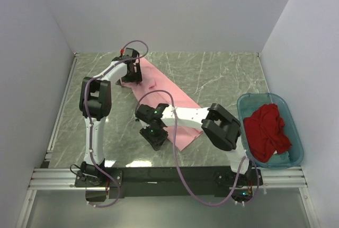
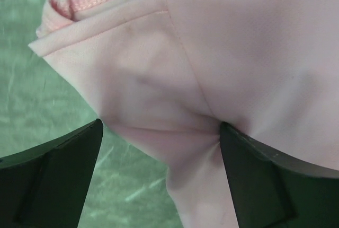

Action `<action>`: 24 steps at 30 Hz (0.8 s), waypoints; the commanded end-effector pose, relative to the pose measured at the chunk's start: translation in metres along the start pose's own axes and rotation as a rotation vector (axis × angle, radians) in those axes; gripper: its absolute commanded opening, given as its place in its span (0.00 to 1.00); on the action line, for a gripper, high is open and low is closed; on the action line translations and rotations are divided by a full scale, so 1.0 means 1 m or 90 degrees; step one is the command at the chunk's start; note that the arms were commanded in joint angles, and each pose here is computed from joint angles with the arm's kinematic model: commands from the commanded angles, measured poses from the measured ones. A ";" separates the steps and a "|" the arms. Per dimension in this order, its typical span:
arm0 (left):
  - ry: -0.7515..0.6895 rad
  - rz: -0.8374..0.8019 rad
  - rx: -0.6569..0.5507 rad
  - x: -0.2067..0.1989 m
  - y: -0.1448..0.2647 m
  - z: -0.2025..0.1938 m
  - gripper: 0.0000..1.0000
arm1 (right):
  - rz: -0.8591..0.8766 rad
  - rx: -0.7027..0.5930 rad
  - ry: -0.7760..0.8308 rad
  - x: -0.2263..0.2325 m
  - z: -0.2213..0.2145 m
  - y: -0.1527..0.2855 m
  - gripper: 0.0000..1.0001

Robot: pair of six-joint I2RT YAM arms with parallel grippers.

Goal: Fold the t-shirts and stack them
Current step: Fold the tshirt

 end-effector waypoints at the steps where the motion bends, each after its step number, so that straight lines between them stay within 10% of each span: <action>1: -0.116 0.020 -0.018 -0.009 -0.014 0.003 0.99 | 0.026 0.029 0.026 0.015 0.006 0.000 0.49; 14: -0.039 0.036 -0.201 0.017 0.090 0.060 0.99 | -0.027 -0.130 -0.030 -0.044 0.024 0.069 0.49; 24: 0.081 -0.009 -0.219 0.025 0.144 0.055 0.99 | -0.071 -0.098 -0.062 -0.084 0.015 0.044 0.39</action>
Point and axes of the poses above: each gripper's point midway between its finger pads, its own y axis back along the fingers, its own x axis along the line the jaws close on, z = x × y, the point moved 6 cm from there along y, back along the fingers, and after that the axes turned 13 degrees about -y, right-handed, at the moved point
